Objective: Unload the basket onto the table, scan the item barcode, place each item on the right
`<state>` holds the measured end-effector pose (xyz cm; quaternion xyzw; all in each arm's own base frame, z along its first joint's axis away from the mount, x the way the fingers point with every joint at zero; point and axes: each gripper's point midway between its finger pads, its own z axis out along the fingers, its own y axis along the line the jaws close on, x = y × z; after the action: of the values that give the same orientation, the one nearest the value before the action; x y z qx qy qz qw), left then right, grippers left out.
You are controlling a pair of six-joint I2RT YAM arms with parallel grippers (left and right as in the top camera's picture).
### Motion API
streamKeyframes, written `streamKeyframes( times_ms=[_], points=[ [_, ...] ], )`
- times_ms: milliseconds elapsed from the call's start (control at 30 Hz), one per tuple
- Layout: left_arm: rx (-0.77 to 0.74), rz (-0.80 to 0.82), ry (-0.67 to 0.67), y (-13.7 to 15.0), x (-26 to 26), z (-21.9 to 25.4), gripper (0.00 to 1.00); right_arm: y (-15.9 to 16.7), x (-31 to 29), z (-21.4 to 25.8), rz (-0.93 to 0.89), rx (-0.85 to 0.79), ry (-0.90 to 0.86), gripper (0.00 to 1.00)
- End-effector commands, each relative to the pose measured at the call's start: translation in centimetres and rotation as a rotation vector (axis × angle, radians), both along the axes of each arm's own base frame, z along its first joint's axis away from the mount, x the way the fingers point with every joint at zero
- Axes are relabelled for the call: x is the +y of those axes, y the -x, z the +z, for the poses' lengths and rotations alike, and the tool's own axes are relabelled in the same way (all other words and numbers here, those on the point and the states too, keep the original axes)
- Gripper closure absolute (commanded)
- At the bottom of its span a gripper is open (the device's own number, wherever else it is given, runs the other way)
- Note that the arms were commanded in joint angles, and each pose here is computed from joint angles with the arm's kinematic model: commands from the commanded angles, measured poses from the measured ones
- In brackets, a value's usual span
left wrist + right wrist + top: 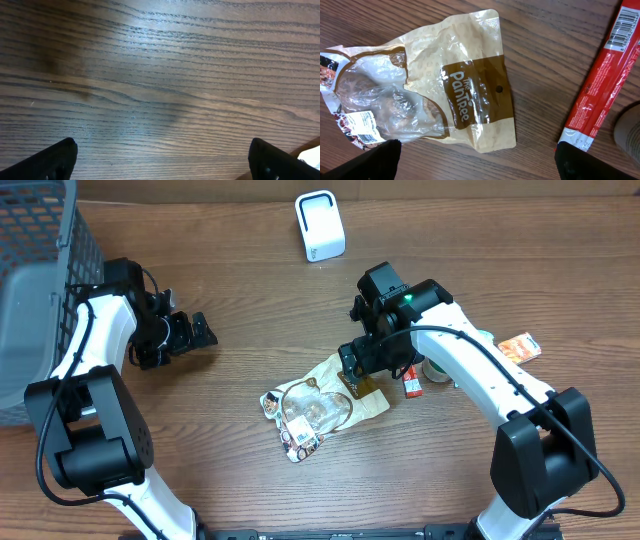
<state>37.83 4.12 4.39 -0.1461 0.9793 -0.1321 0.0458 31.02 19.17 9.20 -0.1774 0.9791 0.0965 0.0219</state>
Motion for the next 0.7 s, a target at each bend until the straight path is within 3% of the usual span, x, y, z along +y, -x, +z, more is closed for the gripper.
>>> streamKeyframes(
  times_ms=[0, 167, 300, 500, 667],
  points=[
    [-0.001, 0.020, -0.018, -0.4, 0.6, 0.0, 0.00, 0.0, -0.2, 0.6, -0.007, -0.020, -0.005, 0.00],
    [-0.012, 0.019, -0.022, -0.5, 0.6, 0.4, 0.00, 0.0, -0.2, 0.6, -0.007, -0.020, -0.005, 0.00],
    [-0.096, -0.007, -0.040, -1.0, -0.3, 3.6, 0.00, 0.0, -0.2, 0.6, -0.007, -0.020, -0.005, 0.00],
    [-0.349, -0.044, -0.086, -0.8, -2.0, 13.0, 0.00, 0.0, -0.2, 0.6, -0.007, -0.020, -0.005, 0.00],
    [-0.631, -0.038, -0.141, 2.4, -2.4, 23.1, 0.00, 0.0, -0.2, 0.6, -0.007, -0.020, -0.005, 0.00]
  ],
)
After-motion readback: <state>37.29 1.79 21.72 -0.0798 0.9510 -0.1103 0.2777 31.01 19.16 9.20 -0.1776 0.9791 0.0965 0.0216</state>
